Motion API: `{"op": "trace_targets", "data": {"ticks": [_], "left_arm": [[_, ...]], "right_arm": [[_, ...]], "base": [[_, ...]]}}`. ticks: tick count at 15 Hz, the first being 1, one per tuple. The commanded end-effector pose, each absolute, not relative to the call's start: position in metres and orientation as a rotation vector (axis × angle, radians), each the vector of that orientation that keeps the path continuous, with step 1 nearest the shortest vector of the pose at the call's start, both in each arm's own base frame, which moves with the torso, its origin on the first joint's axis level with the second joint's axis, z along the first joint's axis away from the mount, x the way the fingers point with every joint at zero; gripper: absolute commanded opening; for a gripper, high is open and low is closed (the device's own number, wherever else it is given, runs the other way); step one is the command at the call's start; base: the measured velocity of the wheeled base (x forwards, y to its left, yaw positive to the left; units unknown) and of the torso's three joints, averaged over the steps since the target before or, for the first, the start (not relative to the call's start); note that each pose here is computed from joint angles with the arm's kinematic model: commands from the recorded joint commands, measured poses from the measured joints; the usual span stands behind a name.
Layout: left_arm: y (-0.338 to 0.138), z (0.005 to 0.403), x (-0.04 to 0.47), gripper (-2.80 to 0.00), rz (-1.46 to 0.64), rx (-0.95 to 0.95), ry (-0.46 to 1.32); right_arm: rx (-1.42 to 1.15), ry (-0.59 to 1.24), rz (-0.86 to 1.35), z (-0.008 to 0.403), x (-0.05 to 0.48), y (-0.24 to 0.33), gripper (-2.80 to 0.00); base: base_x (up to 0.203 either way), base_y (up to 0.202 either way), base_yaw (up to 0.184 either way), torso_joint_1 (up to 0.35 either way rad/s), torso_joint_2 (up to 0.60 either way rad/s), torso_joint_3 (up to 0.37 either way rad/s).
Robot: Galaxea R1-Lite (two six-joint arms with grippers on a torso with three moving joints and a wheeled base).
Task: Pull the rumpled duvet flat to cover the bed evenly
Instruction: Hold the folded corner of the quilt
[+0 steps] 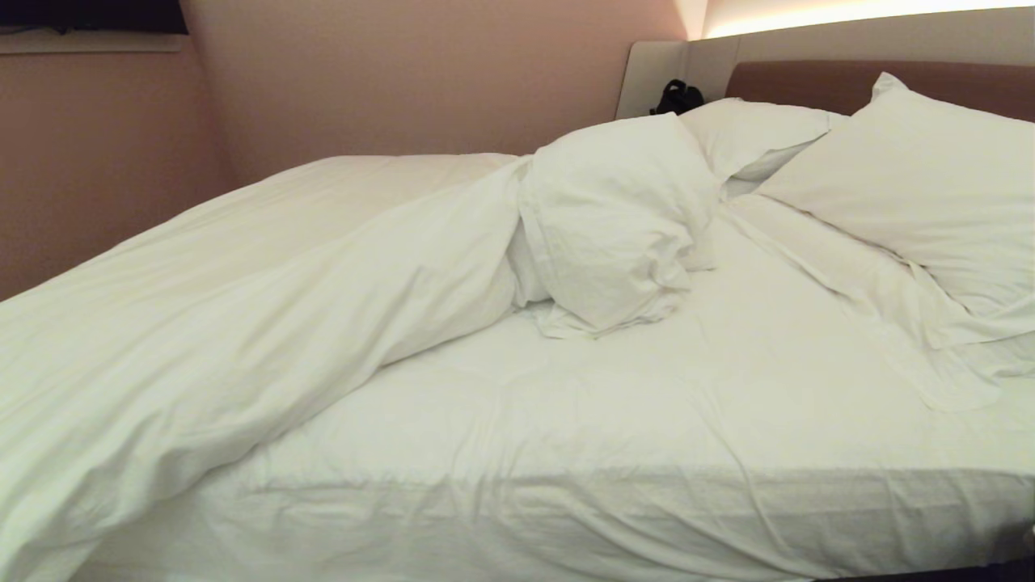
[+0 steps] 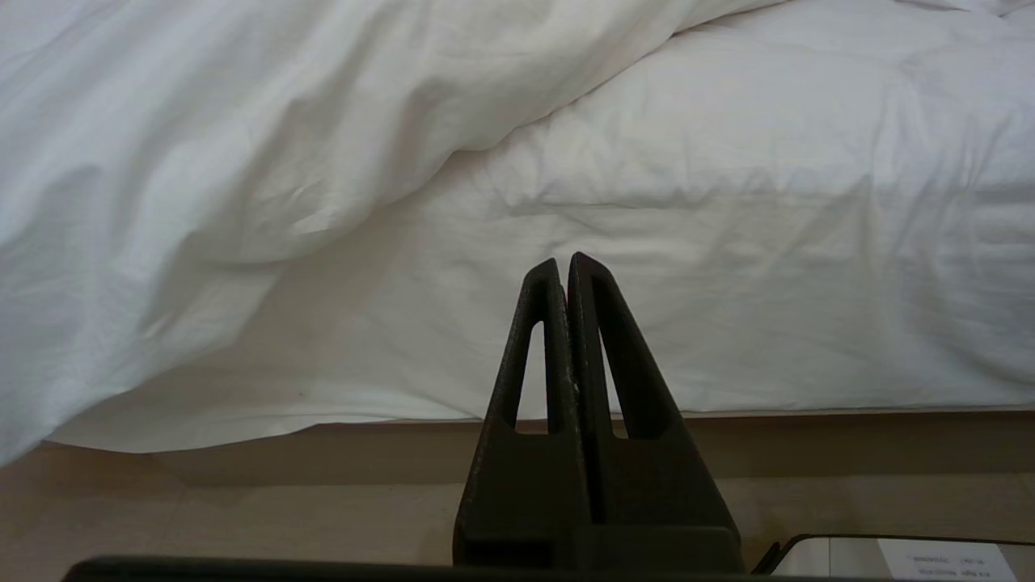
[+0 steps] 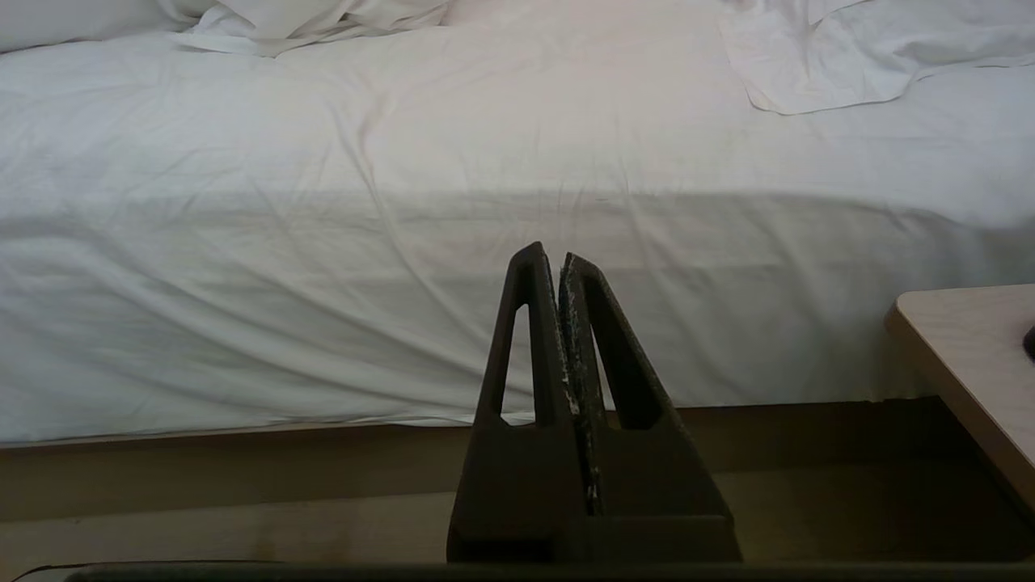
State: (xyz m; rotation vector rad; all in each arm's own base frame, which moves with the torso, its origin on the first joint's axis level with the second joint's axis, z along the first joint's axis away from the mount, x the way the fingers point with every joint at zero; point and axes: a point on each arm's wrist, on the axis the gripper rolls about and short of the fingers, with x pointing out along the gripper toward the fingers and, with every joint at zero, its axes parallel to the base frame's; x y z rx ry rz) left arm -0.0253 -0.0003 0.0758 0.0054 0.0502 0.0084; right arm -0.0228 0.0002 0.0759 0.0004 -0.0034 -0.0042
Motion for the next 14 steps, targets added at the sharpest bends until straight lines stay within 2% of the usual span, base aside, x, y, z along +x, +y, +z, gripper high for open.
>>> {"op": "trace_targets", "data": {"ticks": [1,14], "left_arm": [[-0.0003,0.0756,-0.0253,-2.8,0.009,0.005,0.051],[-0.0003,0.0756,-0.0253,-2.8,0.009,0.004,0.051]], "right_arm": [[0.0,-0.005,-0.005,0.076,-0.0228,0.0002,-2.8],[-0.011,-0.003,-0.005,0.0758,-0.0228,0.0002,-2.8]], "base": [[0.0,0.0,0.0,0.0,0.0,0.0],[0.0,0.0,0.0,0.0,0.0,0.0]]}}
